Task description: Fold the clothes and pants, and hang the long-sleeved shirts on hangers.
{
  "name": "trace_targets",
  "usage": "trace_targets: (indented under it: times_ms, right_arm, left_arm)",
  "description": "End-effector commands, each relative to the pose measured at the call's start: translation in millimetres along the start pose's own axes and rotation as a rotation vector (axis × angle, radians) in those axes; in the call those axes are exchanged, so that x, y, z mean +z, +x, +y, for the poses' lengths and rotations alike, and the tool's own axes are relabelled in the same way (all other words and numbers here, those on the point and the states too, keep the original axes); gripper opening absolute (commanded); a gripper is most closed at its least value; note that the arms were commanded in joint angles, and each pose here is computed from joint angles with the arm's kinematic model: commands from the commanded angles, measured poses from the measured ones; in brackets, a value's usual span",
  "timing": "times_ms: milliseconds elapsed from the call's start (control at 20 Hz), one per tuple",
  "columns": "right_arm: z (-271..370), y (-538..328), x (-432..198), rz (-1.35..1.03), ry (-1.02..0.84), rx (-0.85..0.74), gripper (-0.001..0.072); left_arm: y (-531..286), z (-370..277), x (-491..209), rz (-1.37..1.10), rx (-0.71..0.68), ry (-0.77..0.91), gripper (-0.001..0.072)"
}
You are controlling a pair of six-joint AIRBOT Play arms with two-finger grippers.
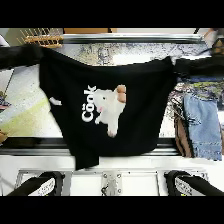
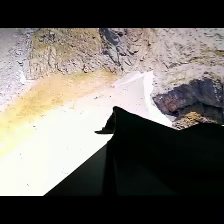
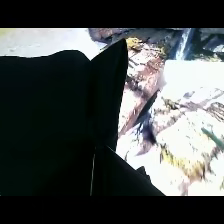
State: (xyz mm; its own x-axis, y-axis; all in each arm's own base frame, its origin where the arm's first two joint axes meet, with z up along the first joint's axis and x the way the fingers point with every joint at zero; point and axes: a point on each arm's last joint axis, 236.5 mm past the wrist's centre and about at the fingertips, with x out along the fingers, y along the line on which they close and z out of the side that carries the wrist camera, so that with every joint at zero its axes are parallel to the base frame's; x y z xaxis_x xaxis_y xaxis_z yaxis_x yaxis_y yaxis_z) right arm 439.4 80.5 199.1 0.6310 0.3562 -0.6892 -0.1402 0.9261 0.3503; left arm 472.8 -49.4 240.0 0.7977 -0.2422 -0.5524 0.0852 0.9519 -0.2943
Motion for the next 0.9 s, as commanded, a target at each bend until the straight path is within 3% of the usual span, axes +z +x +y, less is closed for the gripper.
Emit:
trace_targets:
  times_ms: [0,100,150,200,250,300,550,850]
  right_arm:
    - [-31,86,31,-0.091,0.046,-0.015,0.0013]
    - [-38,108,42,-0.139,0.087,-0.002,0.0019]
    - [-40,113,49,-0.171,0.102,0.001,0.0078]
    - [-42,114,58,-0.208,0.109,0.001,0.0271]
    - [-42,111,66,-0.246,0.111,0.0,0.0512]
    - [-42,106,73,-0.274,0.11,0.0,0.0671]
    - [-37,45,64,-0.232,0.037,-0.008,0.0667]
    - [-22,15,-27,-0.024,-0.002,0.008,0.0667]
  left_arm:
    - [95,30,-10,0.049,0.029,-0.024,0.0006]
    - [124,38,-19,0.106,0.033,-0.029,0.0006]
    - [133,40,-22,0.131,0.033,-0.032,0.0023]
    - [141,42,-26,0.158,0.032,-0.03,0.0303]
    - [144,43,-25,0.173,0.031,-0.029,0.0577]
    - [143,46,-24,0.185,0.033,-0.03,0.0635]
    - [97,92,-52,0.307,0.101,-0.103,0.0611]
    - [67,134,-272,0.694,0.198,-0.33,0.0609]
